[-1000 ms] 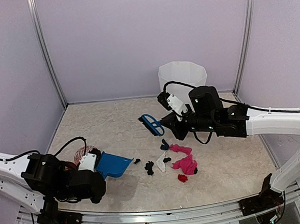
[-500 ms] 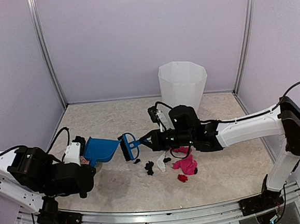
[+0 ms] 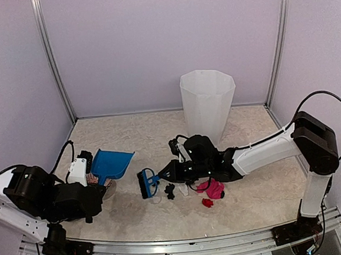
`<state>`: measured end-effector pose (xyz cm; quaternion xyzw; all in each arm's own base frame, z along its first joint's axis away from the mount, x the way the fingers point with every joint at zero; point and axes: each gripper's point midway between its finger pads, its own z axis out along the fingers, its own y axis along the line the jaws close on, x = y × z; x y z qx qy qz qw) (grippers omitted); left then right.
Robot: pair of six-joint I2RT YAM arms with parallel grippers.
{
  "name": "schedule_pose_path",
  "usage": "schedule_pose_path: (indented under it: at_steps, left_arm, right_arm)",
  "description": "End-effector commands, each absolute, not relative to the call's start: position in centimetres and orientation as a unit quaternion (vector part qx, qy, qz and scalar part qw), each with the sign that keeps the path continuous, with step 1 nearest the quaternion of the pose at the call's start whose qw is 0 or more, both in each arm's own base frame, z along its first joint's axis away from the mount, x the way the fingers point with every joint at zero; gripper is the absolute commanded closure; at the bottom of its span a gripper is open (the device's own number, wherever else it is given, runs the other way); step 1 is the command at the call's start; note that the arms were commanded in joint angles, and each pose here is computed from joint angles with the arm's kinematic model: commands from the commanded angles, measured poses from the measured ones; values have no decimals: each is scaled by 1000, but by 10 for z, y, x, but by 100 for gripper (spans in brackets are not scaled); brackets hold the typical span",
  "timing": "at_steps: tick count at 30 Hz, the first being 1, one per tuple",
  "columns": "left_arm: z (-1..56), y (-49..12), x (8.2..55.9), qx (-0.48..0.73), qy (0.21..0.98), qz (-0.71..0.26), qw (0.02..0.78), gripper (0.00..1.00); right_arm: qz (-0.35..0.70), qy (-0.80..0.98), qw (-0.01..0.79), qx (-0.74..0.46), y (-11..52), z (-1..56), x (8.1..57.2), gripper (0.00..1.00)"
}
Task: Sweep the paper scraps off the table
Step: Sweep the paper scraps at the center of the board.
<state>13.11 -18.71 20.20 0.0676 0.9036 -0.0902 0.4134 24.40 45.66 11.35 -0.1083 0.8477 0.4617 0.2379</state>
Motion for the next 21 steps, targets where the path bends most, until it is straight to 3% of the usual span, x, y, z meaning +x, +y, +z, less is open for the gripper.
schedule_pose_path:
  at_steps: [1,12,21]
  left_arm:
    - [214,-193,134,73,893,-101,432,100]
    - [215,-205,136,89,888,-98,441,100]
    - [210,-228,137,122,887,-117,430,100]
  right_arm:
    - [427,871,235,-62,425,91,254,100]
    - [350,897,271,2,328,85,260,100]
    - [321,885,337,4,279,127,256,100]
